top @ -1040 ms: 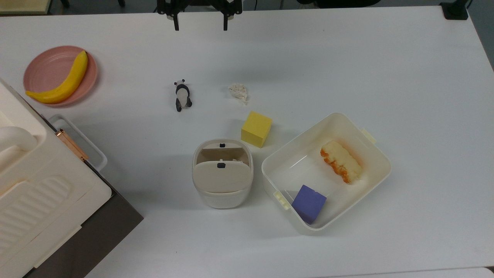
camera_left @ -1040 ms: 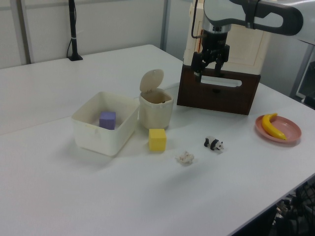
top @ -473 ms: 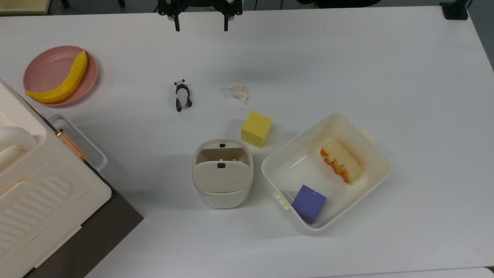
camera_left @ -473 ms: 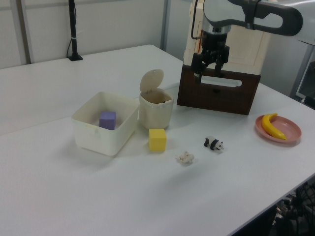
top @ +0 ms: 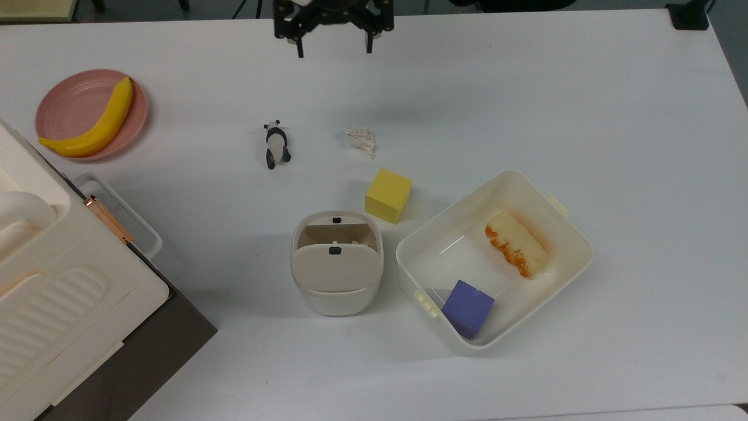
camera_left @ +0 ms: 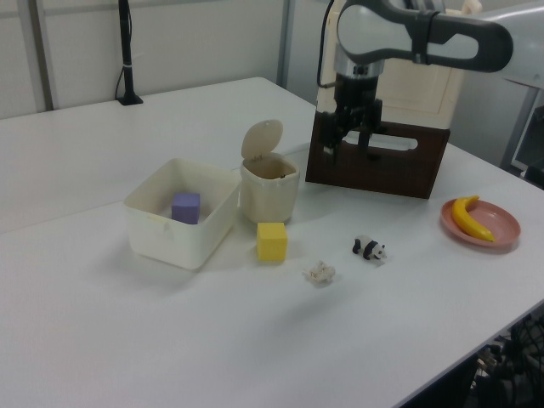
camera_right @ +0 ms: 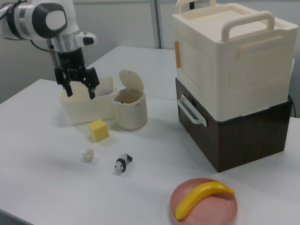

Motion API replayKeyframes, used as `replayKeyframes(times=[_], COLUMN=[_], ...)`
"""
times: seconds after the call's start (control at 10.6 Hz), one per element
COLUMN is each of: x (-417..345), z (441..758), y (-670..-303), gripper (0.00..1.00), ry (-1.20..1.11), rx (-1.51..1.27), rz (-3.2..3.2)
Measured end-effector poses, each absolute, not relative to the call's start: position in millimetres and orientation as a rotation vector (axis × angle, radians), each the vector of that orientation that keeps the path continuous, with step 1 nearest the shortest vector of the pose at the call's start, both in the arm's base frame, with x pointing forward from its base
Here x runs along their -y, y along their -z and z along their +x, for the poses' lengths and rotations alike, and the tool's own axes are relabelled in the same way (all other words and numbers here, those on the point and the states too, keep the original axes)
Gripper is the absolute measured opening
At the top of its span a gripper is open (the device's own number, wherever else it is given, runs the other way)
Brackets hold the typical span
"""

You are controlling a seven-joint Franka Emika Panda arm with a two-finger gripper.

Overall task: Grab it up and put it in the trash
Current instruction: 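Lower the open gripper over the crumpled white paper scrap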

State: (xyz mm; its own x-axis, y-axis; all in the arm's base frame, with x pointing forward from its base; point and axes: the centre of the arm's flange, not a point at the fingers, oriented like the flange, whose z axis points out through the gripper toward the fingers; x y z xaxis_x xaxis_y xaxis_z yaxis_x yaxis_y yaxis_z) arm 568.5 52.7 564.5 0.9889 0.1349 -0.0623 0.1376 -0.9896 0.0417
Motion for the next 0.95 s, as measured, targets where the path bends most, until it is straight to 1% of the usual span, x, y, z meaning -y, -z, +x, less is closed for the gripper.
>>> replayKeyframes(times=[0.19, 0.28, 0.76, 0.95], x=[-73.7, -80.6, -101.2, -104.3], z=[565.8, 568.0, 577.3, 581.2], y=[-526.5, -504.9, -380.4, -346.3], gripper=[1.00, 1.00, 1.00, 1.00], ry=[0.182, 0.177, 0.306, 0.355], rx=[-0.269, -0.290, -0.351, -0.362], rz=[3.081, 3.080, 3.065, 3.057])
